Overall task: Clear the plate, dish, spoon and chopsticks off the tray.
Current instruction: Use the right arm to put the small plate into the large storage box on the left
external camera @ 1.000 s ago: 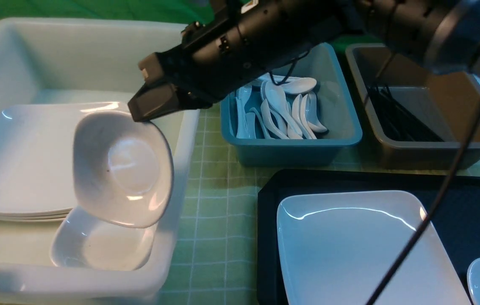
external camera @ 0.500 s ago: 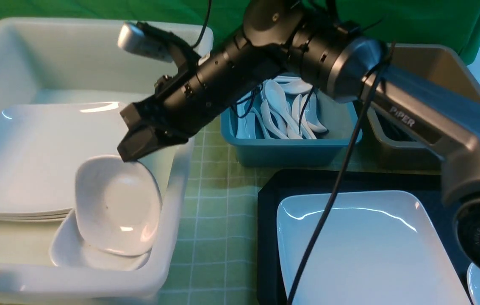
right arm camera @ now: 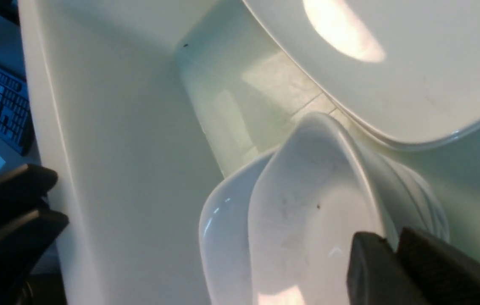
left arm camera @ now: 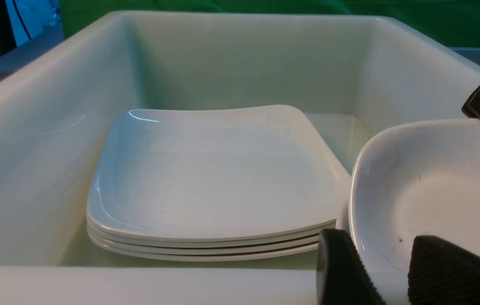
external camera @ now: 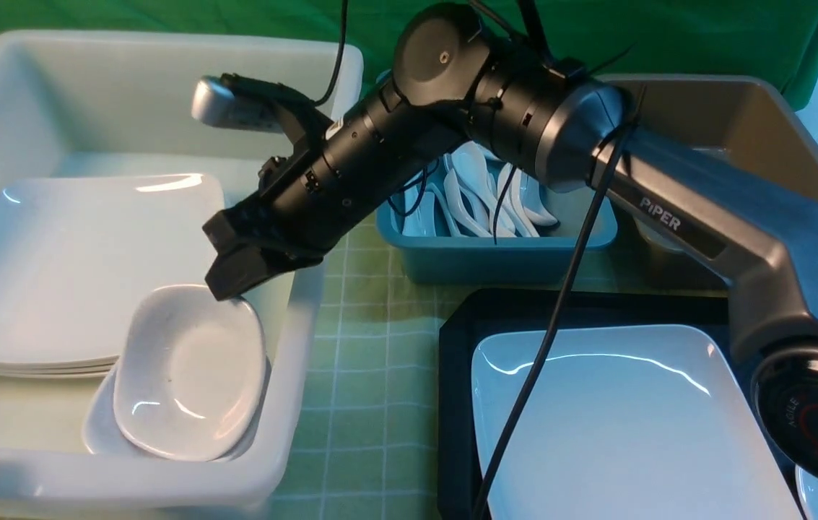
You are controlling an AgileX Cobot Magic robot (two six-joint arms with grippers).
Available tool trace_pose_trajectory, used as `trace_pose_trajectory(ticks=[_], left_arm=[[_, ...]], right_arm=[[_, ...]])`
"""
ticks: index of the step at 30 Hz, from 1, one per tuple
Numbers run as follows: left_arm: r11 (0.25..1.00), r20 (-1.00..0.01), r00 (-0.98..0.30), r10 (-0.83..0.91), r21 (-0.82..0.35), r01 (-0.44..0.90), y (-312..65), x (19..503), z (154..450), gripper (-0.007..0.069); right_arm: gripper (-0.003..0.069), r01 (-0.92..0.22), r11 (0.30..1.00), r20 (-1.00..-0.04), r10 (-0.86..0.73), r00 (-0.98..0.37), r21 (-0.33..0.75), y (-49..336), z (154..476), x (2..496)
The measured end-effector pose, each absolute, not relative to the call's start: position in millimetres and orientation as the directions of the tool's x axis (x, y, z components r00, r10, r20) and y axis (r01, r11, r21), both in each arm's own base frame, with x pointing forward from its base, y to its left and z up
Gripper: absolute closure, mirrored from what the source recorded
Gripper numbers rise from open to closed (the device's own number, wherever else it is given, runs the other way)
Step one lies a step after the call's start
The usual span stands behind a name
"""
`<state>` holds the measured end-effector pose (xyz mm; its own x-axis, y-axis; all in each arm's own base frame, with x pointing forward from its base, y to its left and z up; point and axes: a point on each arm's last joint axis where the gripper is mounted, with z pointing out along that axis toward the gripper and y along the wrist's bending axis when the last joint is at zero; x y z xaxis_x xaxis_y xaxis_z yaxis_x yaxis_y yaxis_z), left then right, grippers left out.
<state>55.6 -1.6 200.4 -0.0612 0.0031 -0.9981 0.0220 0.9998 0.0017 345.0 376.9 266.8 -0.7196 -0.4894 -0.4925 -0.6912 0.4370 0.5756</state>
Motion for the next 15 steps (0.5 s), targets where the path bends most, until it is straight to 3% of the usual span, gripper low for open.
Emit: trace_pose_trajectory(ticks=[1,6,10,15], left_arm=[[1.000,-0.998,-0.061,0.003,0.002,0.022,-2,56,200,0.0401],[1.000,-0.998,-0.061,0.005,0.004,0.022,-2,56,200,0.0401],[1.000,-0.998,-0.061,0.008,0.007,0.022,-2,56,200,0.0401],[1.000,-0.998,-0.061,0.009,0.008,0.022,-2,56,200,0.0401]], right_arm=[[0.0478,-0.694,0.442,-0.487,-0.500,-0.716,0.568,376,264,345],[0.0352,-0.701,0.433,-0.490,-0.507,-0.709,0.566,378,266,343],[0.0340,-0.738,0.440,-0.515,-0.530,-0.674,0.512,373,274,343],[0.0372,-0.814,0.441,-0.594,-0.559,-0.579,0.378,365,310,342]])
